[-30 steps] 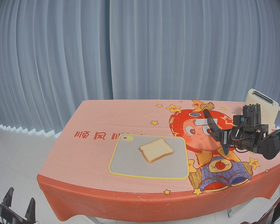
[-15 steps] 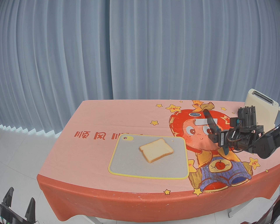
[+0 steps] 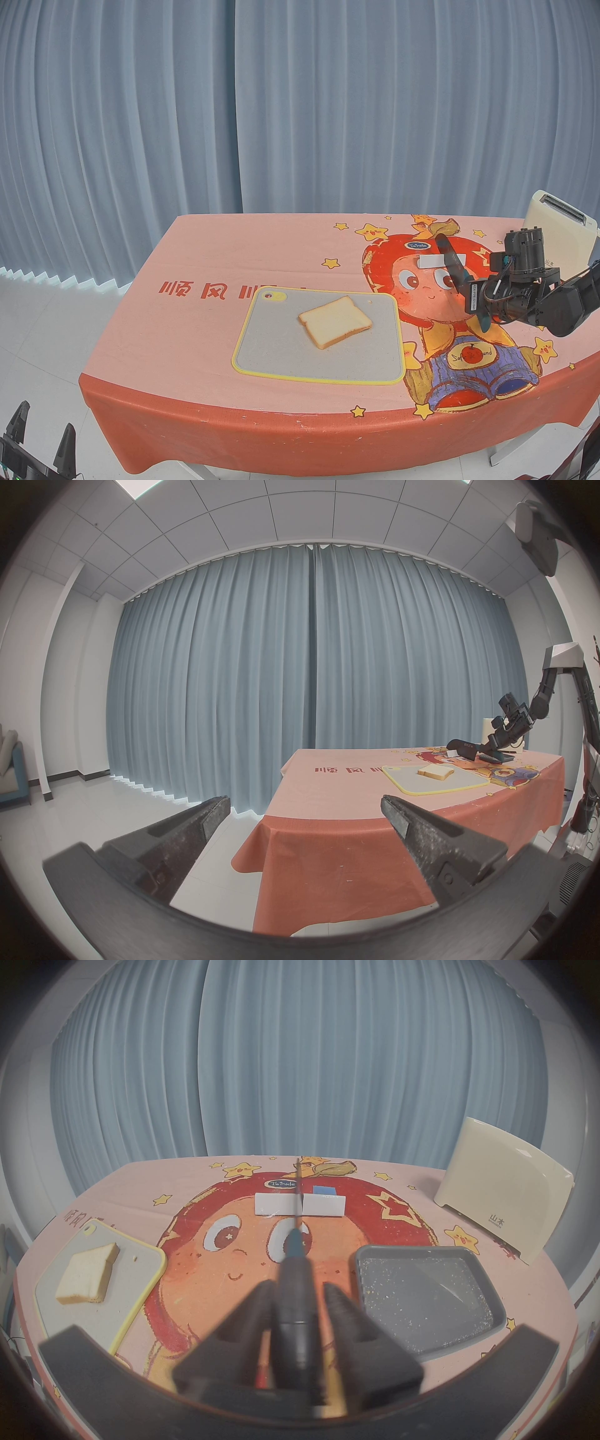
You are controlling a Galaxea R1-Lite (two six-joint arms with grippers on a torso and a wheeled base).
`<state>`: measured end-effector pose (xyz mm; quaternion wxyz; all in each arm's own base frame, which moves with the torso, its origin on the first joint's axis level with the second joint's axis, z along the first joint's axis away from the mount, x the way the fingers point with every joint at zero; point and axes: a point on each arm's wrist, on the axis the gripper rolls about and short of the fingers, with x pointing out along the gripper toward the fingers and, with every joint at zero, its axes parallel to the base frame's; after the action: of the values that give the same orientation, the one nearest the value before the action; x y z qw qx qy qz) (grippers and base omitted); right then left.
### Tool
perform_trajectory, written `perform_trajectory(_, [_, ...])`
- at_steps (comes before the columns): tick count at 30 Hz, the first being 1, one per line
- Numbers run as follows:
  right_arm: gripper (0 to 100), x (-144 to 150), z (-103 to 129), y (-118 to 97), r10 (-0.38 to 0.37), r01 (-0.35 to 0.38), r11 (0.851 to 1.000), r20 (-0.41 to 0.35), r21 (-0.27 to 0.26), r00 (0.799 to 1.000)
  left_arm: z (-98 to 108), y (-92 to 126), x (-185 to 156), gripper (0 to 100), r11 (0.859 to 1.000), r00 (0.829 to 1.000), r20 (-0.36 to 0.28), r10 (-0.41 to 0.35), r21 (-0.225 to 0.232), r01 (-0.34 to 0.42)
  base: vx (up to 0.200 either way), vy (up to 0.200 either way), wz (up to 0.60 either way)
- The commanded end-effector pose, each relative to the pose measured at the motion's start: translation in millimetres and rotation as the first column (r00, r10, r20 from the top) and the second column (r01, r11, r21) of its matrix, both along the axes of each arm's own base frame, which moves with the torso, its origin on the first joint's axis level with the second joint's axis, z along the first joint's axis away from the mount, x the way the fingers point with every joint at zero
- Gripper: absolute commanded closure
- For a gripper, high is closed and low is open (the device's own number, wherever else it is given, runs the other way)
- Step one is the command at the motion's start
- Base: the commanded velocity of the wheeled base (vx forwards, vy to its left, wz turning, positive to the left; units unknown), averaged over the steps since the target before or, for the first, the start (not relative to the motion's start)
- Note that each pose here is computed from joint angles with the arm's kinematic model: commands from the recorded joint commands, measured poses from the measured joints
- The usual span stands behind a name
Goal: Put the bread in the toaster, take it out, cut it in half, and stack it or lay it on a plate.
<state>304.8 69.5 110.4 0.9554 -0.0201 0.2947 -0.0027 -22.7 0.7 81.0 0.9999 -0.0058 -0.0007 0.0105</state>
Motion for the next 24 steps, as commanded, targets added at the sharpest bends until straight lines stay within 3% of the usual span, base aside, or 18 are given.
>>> perform_trajectory(1, [100, -1, 2, 1, 0.002, -0.002, 1.000, 0.007, 0.002, 1.000, -5, 0, 1, 0, 1.000, 1.000, -0.020, 0.000, -0.001, 0.000, 0.000, 0.000, 0.00])
perform_trajectory(24, [100, -27, 48, -3, 0.008, -0.013, 0.999, 0.143, 0.034, 0.990, -5, 0, 1, 0, 1.000, 1.000, -0.020, 0.000, -0.001, 0.000, 0.000, 0.000, 0.00])
